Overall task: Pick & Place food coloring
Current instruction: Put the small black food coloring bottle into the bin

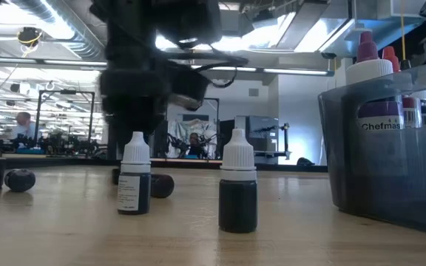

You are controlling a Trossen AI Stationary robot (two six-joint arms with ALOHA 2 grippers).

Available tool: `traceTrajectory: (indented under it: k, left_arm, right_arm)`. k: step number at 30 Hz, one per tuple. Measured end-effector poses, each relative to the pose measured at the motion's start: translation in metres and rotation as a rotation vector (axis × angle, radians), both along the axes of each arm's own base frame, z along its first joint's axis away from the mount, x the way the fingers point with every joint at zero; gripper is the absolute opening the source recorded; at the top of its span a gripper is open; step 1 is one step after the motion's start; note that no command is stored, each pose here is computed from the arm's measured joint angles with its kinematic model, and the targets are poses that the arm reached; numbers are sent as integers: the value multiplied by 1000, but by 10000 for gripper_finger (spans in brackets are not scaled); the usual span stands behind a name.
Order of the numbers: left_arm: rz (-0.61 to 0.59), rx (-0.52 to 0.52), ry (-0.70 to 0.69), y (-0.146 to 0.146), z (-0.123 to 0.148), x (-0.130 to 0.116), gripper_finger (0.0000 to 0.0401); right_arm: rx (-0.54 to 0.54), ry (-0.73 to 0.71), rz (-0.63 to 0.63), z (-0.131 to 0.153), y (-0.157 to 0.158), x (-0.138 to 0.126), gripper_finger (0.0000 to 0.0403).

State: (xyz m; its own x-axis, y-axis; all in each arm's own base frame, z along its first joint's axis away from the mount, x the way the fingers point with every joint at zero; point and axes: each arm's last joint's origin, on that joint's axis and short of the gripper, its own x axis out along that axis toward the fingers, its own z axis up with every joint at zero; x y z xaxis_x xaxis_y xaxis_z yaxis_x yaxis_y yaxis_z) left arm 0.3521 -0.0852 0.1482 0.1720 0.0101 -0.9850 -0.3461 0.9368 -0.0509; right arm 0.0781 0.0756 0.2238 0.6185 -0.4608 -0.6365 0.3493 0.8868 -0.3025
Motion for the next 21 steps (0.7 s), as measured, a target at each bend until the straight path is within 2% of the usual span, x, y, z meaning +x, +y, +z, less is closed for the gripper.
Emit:
traceTrajectory:
  k: [6,11,16,19,21]
  left_arm:
    - [-24,20,-168,13,28,28,72]
    - [-138,87,-340,26,60,53,69]
    - [-295,83,-676,28,88,80,77]
    - [-419,56,-862,23,100,91,76]
    - [-476,43,-932,21,104,94,74]
  right_arm:
    - [6,-23,9,0,2,2,117]
    - [27,-203,8,4,9,9,117]
    - [-22,-404,18,11,17,17,117]
    - [-88,-401,94,15,25,23,117]
    - [-115,-372,171,18,32,29,117]
